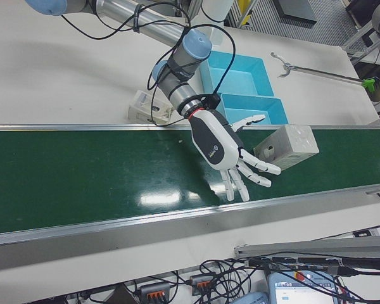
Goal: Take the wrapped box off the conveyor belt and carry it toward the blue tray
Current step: 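Lower the right hand onto the wrapped box and close fingers around it, then lift the box off the belt and carry it toward the blue tray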
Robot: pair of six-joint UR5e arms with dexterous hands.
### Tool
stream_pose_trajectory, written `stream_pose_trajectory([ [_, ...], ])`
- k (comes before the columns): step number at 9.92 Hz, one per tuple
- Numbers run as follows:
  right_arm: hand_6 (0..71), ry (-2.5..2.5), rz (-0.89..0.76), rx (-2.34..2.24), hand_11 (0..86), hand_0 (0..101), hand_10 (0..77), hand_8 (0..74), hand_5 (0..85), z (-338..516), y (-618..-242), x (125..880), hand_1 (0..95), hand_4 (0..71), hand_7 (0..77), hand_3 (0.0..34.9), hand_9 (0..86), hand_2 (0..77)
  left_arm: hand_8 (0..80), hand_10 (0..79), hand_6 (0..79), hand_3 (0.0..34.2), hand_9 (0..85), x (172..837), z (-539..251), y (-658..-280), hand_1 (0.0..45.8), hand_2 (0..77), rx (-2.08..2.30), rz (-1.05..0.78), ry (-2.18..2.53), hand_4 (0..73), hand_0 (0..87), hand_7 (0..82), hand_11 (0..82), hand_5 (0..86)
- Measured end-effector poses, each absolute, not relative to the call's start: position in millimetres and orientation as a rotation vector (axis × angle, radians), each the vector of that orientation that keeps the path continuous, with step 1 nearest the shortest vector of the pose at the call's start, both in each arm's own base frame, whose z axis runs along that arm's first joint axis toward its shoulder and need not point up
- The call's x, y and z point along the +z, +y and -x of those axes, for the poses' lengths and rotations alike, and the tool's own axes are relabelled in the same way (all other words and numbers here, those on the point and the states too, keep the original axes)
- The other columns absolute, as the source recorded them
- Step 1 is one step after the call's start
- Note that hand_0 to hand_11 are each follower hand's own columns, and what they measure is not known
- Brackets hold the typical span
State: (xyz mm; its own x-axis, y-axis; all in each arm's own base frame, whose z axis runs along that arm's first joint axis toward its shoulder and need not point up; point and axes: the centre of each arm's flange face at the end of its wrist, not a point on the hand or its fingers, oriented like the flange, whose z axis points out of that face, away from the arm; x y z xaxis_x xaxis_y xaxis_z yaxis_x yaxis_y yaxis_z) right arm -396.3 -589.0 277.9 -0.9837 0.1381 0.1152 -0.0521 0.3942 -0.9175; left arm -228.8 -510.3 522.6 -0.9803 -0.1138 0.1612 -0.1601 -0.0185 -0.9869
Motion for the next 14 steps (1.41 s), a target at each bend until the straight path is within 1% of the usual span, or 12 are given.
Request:
stream_pose_trajectory([
  [3,0.0,-2.486,0.092,1.629,1.1,38,1.1,0.0,12.5,401,-588,274,7.1,13.1,16.9,30.1,1.6,13.6,0.5,0.0,0.0,0.0,0.5,523,229,-510,0.0,1.1,2.198,-0.304,-2.178,0.0,0.0,0.5,0.0,0.5],
  [5,0.0,-2.487,0.095,1.628,3.3,38,1.1,0.0,12.5,403,-588,274,7.1,13.1,16.9,30.1,1.6,13.6,0.5,0.0,0.0,0.0,0.0,523,229,-510,0.0,0.5,2.198,-0.304,-2.177,0.0,0.0,0.5,0.0,0.5],
  [14,0.0,-2.470,0.127,1.622,4.4,38,2.7,0.0,13.1,421,-578,276,7.1,13.6,16.9,30.1,1.6,13.6,0.5,0.0,0.0,0.0,0.5,523,229,-510,0.0,0.5,2.198,-0.304,-2.177,0.0,0.0,0.5,0.0,0.5],
])
